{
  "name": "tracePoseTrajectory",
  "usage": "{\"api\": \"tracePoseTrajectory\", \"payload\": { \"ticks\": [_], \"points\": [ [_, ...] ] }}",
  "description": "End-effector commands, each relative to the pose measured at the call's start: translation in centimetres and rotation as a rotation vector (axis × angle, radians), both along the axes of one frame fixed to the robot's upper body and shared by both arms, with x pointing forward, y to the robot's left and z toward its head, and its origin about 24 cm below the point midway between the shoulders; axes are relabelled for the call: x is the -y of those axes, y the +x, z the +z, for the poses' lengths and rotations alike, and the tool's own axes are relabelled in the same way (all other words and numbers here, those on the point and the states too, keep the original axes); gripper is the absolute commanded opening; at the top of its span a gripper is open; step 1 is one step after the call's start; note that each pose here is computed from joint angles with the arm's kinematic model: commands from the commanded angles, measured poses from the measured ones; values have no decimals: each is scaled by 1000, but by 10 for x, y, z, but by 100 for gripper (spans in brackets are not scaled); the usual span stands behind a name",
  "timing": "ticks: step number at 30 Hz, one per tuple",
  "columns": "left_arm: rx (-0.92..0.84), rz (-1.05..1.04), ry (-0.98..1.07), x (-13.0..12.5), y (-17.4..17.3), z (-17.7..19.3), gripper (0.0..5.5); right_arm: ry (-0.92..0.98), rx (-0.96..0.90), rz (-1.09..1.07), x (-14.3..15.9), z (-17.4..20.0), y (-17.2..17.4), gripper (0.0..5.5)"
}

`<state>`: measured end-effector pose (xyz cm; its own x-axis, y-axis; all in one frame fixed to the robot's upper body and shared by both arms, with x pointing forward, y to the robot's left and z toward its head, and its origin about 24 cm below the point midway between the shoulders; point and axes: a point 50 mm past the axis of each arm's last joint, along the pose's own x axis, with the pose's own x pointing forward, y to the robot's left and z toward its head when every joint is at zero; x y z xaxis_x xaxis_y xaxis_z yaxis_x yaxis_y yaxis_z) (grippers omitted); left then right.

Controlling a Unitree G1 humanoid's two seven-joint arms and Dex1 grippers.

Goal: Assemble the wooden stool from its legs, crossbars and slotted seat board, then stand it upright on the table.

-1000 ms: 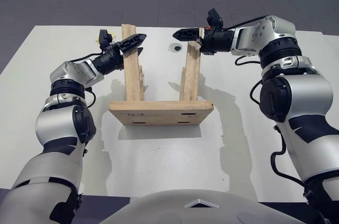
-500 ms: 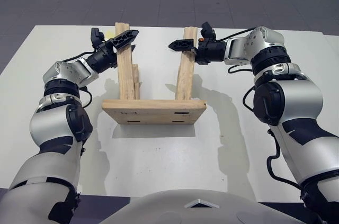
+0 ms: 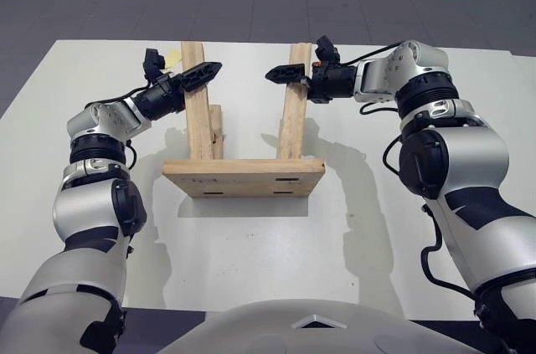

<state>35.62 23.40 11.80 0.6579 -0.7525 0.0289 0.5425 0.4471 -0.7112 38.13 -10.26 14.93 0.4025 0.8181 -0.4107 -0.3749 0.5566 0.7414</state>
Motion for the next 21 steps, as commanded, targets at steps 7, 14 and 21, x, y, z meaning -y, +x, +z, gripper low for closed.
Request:
{"api": "tracePoseTrajectory", "payload": {
  "ticks": [7, 14, 21],
  "points": [
    [19, 149, 68, -61, -23, 11, 540, -82, -40, -4, 7, -13, -3, 538],
    [345, 642, -129, -195, -111, 92, 540, -54, -41, -27, 16, -12, -3, 538],
    [348, 777, -280, -200, -136, 53, 540, -11, -14, -50, 22, -3, -1, 538]
  ]
}}
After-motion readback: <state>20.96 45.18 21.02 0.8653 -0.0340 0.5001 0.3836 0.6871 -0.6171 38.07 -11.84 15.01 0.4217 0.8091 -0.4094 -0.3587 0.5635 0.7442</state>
